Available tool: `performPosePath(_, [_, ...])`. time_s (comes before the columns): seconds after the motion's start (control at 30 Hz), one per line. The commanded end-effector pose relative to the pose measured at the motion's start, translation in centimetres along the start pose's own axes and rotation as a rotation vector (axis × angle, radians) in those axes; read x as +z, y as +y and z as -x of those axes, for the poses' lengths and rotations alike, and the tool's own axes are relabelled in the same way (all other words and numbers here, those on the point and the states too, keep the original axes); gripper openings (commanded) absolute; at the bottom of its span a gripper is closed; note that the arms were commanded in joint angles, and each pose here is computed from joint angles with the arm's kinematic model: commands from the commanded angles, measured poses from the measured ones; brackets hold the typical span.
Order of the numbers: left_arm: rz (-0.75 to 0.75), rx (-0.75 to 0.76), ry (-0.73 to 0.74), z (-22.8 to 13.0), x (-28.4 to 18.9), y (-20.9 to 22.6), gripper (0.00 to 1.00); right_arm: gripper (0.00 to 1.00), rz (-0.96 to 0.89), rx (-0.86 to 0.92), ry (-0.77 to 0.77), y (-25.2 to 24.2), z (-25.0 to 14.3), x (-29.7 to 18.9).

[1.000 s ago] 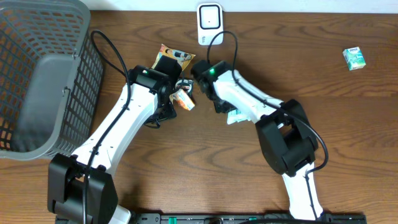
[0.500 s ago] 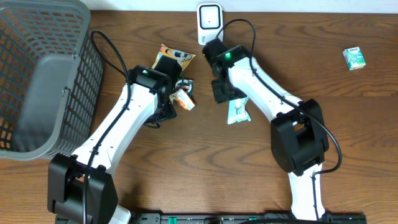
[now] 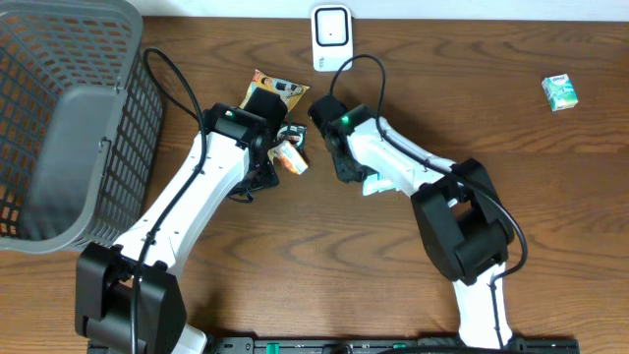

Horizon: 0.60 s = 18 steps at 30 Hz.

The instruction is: Scan the item barcode

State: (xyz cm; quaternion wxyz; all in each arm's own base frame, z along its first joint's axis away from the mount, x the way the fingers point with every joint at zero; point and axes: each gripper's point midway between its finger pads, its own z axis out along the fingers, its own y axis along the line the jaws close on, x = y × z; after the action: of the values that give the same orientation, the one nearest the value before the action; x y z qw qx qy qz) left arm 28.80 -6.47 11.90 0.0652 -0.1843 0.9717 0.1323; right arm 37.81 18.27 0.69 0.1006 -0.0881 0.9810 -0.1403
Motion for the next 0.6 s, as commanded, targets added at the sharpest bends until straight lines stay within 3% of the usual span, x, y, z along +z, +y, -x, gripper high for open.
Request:
performPosePath(0.0, [0.017, -0.010, -0.006, 0.0, 0.0, 0.5, 0.98, 0.43, -0.060, 0.011, 0.023, -1.2, -1.4, 1.4])
performPosePath(0.07, [0.017, -0.010, -0.006, 0.0, 0.0, 0.5, 0.98, 0.11, -0.058, 0.014, 0.033, -1.4, -1.6, 1.6])
performPosePath(0.1, [0.017, -0.010, -0.006, 0.0, 0.0, 0.5, 0.98, 0.01, -0.052, 0.016, 0.035, -1.3, -1.6, 1.6])
performPosePath(0.33, [0.017, -0.010, -0.006, 0.0, 0.0, 0.5, 0.98, 0.01, 0.194, 0.020, 0.090, 0.8, -0.4, -0.3])
performPosePath(0.57, [0.017, -0.010, -0.006, 0.0, 0.0, 0.5, 0.98, 0.01, 0.783, -0.025, 0.071, 2.7, 2.6, -7.7])
